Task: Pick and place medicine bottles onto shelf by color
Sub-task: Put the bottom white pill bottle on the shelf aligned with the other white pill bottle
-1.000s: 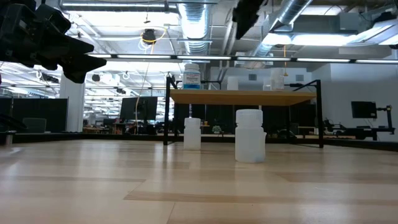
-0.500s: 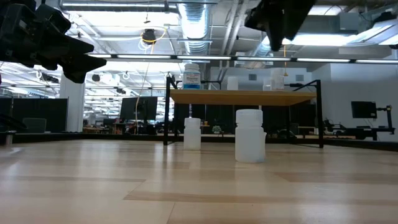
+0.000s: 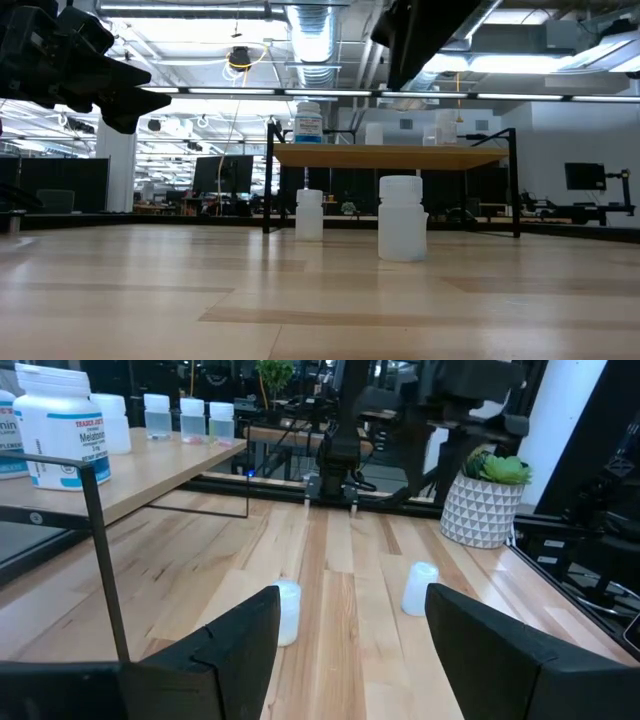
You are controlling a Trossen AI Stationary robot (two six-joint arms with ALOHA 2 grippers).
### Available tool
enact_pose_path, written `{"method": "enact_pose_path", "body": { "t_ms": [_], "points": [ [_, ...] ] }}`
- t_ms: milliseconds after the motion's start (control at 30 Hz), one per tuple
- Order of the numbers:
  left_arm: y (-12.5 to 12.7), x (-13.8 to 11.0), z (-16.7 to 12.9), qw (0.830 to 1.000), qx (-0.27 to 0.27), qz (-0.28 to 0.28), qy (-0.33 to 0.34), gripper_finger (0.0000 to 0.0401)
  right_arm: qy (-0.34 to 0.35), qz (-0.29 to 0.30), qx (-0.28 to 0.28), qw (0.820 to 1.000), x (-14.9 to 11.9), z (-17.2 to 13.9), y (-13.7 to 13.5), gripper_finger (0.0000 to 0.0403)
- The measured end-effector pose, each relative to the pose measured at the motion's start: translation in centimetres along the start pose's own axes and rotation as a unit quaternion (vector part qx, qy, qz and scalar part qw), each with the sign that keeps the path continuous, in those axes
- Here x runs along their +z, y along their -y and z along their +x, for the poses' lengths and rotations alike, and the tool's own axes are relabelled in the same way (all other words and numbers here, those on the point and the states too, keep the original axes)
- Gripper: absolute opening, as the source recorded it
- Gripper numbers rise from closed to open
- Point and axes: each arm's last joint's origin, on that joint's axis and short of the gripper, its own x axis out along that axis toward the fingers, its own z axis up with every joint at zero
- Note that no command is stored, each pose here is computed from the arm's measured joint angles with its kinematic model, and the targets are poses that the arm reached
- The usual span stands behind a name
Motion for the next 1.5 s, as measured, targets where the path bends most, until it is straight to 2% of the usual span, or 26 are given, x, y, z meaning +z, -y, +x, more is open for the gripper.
{"method": "enact_pose_path", "body": {
  "t_ms": [133,300,600,867,1233,1500],
  "points": [
    [0.0,0.0,0.0,1.000,0.000,0.000,0.000,0.0238,0.007,0.022,-0.062,0.998,-0.1,0.1,-0.8,0.0154],
    [0.0,0.0,0.0,1.000,0.000,0.000,0.000,0.0238,0.005,0.011,-0.094,0.995,-0.7,1.0,-2.4,0.0152],
    [0.0,0.0,0.0,1.000,0.000,0.000,0.000,0.0238,0.002,0.027,-0.092,0.995,-2.6,3.5,-4.0,0.0160],
    [0.0,0.0,0.0,1.000,0.000,0.000,0.000,0.0238,0.023,0.053,-0.093,0.994,-2.4,3.5,-4.4,0.0177],
    [0.0,0.0,0.0,1.000,0.000,0.000,0.000,0.0238,0.016,0.071,-0.093,0.993,-2.3,5.1,-4.7,0.0241],
    [0.0,0.0,0.0,1.000,0.000,0.000,0.000,0.0238,0.007,0.069,-0.078,0.994,-2.2,5.9,-4.8,0.0245]
  ]
}}
